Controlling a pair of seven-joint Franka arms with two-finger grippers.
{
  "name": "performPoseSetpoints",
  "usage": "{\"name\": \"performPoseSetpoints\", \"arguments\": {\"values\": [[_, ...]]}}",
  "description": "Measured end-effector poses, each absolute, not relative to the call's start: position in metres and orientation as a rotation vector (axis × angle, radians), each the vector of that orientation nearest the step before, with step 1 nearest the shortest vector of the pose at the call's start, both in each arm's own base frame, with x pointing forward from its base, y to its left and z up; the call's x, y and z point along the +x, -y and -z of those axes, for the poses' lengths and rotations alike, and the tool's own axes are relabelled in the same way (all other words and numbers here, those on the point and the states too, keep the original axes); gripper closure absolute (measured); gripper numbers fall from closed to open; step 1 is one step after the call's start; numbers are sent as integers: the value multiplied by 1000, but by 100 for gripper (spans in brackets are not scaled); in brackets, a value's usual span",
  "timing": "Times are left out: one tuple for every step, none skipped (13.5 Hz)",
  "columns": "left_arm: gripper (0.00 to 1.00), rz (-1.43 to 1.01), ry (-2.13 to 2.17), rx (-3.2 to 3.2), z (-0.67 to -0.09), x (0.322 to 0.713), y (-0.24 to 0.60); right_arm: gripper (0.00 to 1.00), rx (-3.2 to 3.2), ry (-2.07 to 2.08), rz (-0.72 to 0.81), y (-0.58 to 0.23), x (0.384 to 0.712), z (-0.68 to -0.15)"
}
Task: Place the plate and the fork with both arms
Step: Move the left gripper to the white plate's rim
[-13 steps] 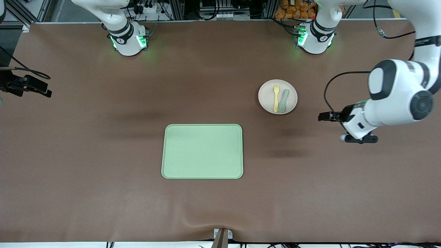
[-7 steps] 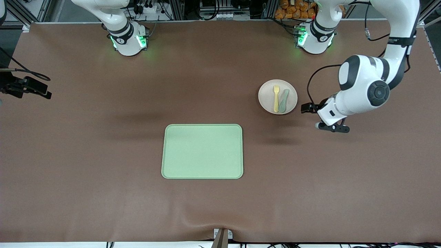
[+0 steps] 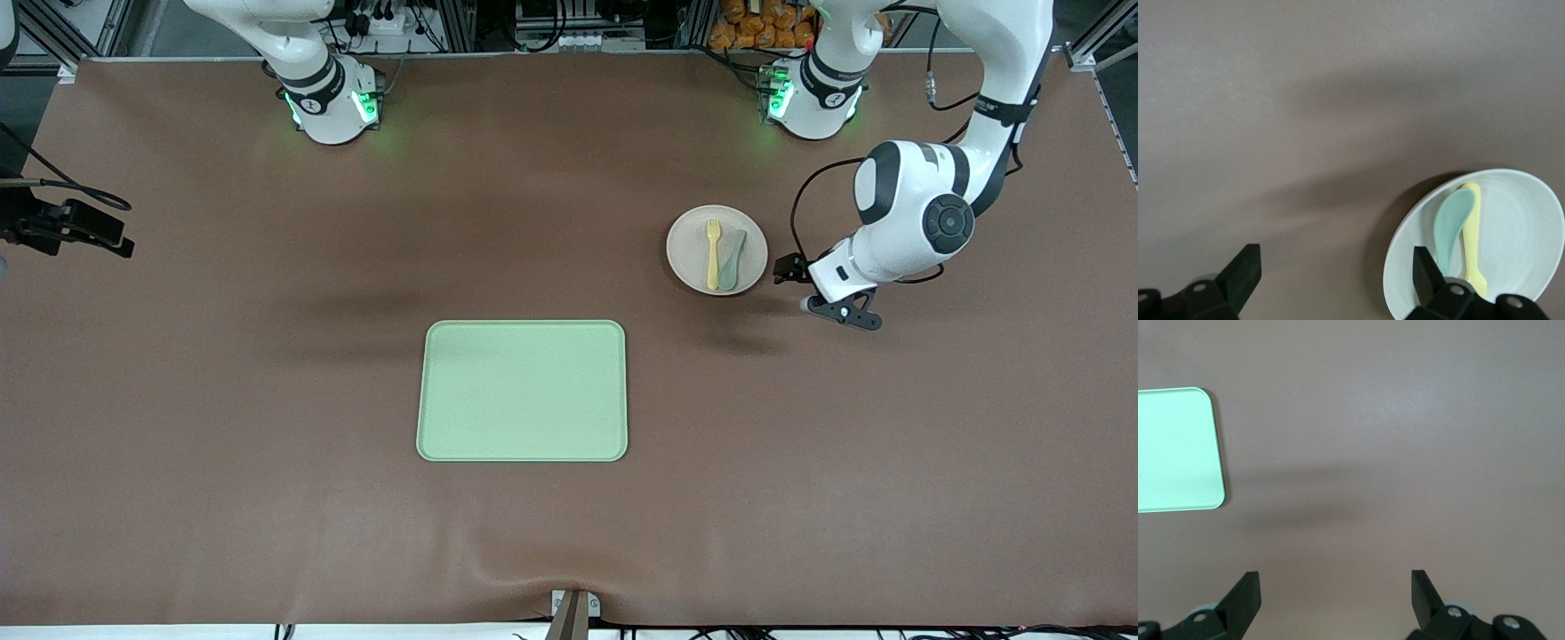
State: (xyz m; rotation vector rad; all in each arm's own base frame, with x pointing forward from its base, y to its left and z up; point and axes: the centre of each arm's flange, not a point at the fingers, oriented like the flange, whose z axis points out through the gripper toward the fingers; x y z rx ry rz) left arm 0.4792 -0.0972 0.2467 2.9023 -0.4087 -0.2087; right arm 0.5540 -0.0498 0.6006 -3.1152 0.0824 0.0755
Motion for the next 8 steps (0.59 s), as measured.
{"name": "performPoseSetpoints", "arguments": {"values": [[0,205,415,2880,-242,476,97,0,-3115,-81,-75,49,554,-600],[0,203,424,2856,-236,474,99,0,-3115,-80,-76,49,555,-600],[0,203,433,2831,-230,471,103,0,-3115,-80,-79,49,555,-599],[0,199,439,2812,-223,468,111,0,-3115,-80,-84,49,556,-597],[0,192,443,2806,-216,463,119,0,-3115,-80,-89,49,557,-595],[3,188,450,2805,-208,458,125,0,-3115,-80,-93,49,557,-594],[3,186,456,2806,-202,453,130,0,-3114,-81,-95,49,558,-593],[7,189,461,2806,-197,449,133,0,-3114,-82,-95,50,558,-593]]}}
